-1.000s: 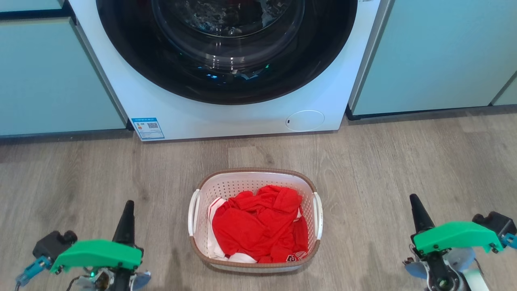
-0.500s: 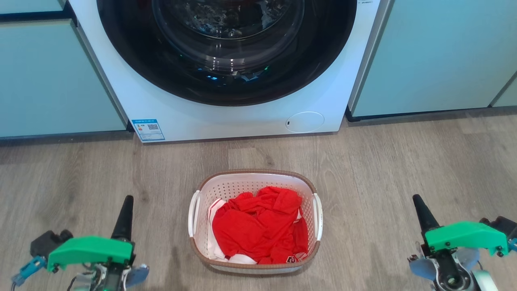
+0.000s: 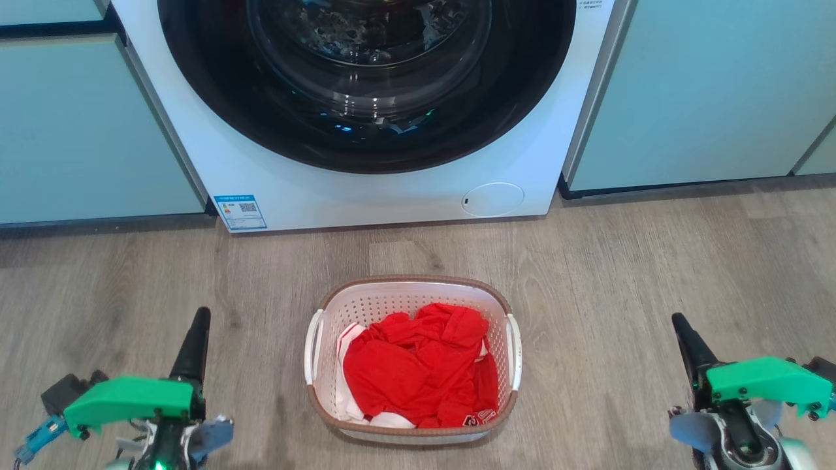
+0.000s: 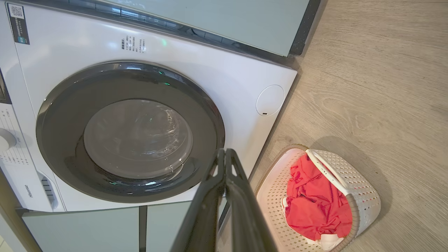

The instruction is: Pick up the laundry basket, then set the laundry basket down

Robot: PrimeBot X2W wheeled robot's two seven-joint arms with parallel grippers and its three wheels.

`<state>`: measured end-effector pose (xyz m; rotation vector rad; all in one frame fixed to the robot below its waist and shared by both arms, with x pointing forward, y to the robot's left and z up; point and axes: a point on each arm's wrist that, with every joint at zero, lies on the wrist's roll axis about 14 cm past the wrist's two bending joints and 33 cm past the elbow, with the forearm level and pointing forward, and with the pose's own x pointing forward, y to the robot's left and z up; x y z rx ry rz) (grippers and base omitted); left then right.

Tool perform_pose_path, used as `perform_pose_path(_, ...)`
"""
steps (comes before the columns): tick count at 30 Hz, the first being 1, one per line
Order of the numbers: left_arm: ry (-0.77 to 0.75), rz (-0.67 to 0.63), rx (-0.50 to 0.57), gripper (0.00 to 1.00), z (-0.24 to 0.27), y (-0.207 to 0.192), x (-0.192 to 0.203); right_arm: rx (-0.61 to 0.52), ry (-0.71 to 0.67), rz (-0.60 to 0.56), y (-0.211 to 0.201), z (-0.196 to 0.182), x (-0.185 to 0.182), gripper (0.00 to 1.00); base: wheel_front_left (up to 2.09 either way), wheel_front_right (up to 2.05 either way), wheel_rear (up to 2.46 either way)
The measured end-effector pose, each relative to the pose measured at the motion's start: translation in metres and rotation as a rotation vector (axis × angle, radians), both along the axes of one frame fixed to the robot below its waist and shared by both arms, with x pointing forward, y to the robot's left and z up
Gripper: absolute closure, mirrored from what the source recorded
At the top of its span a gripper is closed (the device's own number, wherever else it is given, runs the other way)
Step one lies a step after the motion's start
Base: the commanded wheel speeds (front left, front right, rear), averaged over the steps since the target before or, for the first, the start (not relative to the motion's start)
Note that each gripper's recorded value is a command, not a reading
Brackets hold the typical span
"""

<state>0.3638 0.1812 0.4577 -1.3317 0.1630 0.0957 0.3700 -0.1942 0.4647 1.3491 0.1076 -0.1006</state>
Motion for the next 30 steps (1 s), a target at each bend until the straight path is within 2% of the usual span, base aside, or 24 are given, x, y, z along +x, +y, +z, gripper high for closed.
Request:
perform_pose_path(20,-0.069,0.026,-0.236,1.0,0.018,0.005,0.01,0.219,-0.048,-0.042,-0.011,0.013,0.005,1.0,0.0,0.0,0.0)
perform_pose_path(30,-0.07,0.029,-0.243,1.0,0.018,0.006,0.01,0.225,-0.049,-0.042,-0.012,0.013,0.004,1.0,0.0,0.0,0.0)
